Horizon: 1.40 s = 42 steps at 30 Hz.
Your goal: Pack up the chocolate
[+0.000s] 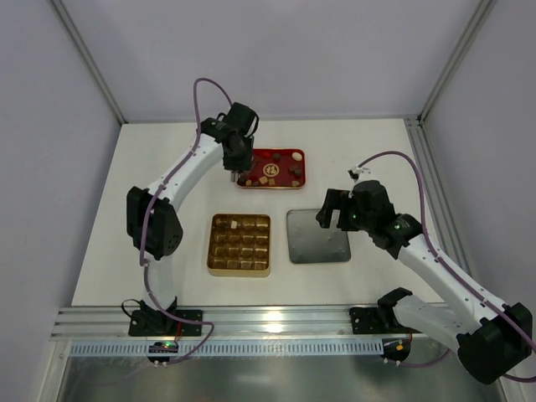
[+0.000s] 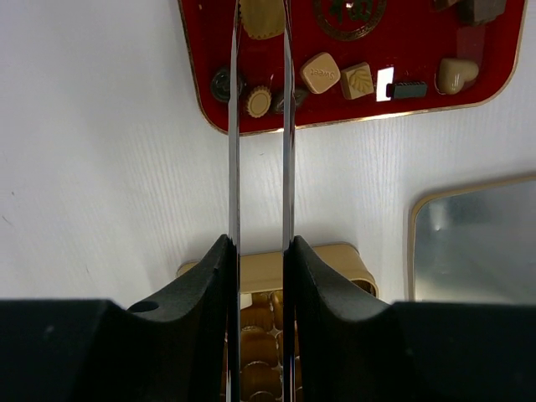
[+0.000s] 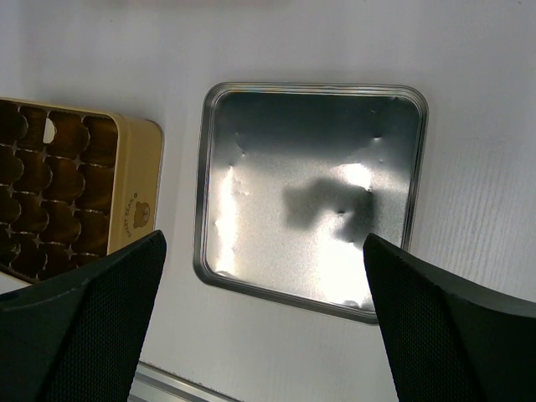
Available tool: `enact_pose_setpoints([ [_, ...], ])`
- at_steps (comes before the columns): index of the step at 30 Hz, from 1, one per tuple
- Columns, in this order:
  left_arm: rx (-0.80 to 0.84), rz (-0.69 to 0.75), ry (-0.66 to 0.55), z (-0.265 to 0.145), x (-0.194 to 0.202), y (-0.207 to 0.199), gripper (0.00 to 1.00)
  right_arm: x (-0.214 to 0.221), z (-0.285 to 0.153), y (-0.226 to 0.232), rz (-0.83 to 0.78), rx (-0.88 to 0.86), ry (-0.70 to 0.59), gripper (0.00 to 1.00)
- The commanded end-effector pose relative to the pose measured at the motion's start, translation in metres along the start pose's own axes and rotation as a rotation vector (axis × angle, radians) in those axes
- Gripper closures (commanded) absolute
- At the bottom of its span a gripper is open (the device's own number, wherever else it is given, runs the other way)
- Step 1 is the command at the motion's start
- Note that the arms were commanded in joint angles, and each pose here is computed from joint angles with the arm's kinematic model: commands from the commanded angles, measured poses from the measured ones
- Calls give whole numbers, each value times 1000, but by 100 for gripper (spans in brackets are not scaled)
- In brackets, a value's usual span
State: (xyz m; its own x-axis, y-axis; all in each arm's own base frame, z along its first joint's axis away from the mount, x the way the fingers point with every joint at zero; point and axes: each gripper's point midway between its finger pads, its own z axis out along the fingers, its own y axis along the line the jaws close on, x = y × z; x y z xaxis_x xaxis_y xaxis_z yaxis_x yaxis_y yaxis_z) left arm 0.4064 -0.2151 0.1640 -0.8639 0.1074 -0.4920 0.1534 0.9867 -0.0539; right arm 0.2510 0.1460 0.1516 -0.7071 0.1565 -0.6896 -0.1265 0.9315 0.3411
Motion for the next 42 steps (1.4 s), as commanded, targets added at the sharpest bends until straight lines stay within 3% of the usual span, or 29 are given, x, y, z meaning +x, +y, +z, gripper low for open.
enact_pose_setpoints([
  [1, 54, -16, -77, -41, -14, -3, 77, -11, 2, 7, 0, -23, -38, 0],
  [12, 138, -43, -110, -101, 17, -2, 77, -16, 10, 10, -3, -21, -39, 0],
  [22, 182, -20, -95, -145, 76, 4, 75, -24, 19, 11, 0, -7, -42, 0],
  [30, 212, 20, -38, -152, 129, 0, 74, -28, 19, 13, 8, -4, -45, 0],
  [42, 228, 23, -2, -128, 160, -10, 72, -22, 16, 7, 13, 18, -41, 0],
])
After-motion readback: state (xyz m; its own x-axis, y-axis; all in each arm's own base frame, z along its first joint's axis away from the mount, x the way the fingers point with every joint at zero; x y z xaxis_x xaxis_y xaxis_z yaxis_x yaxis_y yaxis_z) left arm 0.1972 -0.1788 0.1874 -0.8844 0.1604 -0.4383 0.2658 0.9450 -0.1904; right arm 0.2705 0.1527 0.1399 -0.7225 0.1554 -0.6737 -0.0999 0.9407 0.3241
